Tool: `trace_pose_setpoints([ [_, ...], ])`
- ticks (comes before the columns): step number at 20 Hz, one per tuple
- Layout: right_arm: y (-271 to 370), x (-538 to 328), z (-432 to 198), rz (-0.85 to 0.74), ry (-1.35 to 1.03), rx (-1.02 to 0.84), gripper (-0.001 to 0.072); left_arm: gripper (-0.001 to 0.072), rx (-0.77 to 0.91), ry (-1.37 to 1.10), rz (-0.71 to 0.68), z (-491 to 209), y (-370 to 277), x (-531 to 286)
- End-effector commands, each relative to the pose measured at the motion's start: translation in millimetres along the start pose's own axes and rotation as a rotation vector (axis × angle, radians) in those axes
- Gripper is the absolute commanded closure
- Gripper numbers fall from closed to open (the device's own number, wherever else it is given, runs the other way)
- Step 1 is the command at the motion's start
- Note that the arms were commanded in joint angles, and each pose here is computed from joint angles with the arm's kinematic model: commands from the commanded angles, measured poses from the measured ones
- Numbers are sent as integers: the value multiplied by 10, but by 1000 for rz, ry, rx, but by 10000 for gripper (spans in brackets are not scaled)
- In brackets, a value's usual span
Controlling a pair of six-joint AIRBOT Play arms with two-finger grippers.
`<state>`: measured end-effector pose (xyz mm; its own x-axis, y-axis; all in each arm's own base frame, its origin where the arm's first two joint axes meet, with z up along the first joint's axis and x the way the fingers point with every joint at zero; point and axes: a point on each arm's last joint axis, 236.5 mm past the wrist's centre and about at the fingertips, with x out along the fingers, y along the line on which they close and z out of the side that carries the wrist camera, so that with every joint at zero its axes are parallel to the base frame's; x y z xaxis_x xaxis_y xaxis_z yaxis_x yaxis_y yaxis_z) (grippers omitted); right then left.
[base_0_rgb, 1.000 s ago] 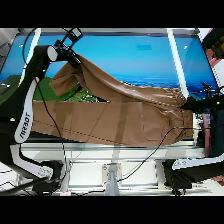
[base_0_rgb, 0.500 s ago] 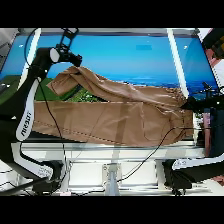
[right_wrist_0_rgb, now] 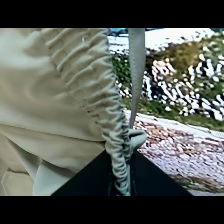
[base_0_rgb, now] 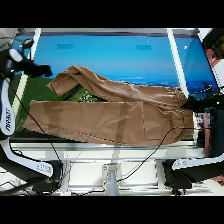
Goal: Fold the clothes and pants, and hang the long-sleeved shirts on hangers.
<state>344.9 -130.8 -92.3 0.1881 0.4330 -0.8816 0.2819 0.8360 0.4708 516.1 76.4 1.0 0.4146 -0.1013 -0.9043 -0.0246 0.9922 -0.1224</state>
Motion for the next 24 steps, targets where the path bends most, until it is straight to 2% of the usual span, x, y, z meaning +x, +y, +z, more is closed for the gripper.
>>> trace_pose_setpoints([
  [1,0,-2,6,-1,-2,0,667,80,-150,65,-60,-262,275,126],
  [5,-17,-2,-6,-8,3,-5,667,76,-128,63,-125,-245,80,484],
  [14,-18,-2,-5,-9,2,-5,667,83,-95,92,-139,-315,-158,922],
  [15,-19,-2,-5,-9,2,-5,667,105,-96,88,-138,-307,-156,923],
  [17,-20,-2,-4,-9,2,-6,667,223,-96,87,-138,-305,-156,926],
  [18,-19,-2,-5,-9,2,-5,667,231,-94,81,-136,-289,-160,929],
  [19,-19,-2,-5,-9,2,-5,667,285,-94,68,-132,-257,-156,934],
  [20,-18,-2,-6,-9,3,-5,667,400,-94,55,-128,-227,-149,936],
  [23,-17,-2,-8,-8,3,-5,667,660,-93,-22,-107,-39,-114,893],
  [24,-17,-2,-7,-8,3,-5,667,680,-90,-70,-94,84,-94,831],
])
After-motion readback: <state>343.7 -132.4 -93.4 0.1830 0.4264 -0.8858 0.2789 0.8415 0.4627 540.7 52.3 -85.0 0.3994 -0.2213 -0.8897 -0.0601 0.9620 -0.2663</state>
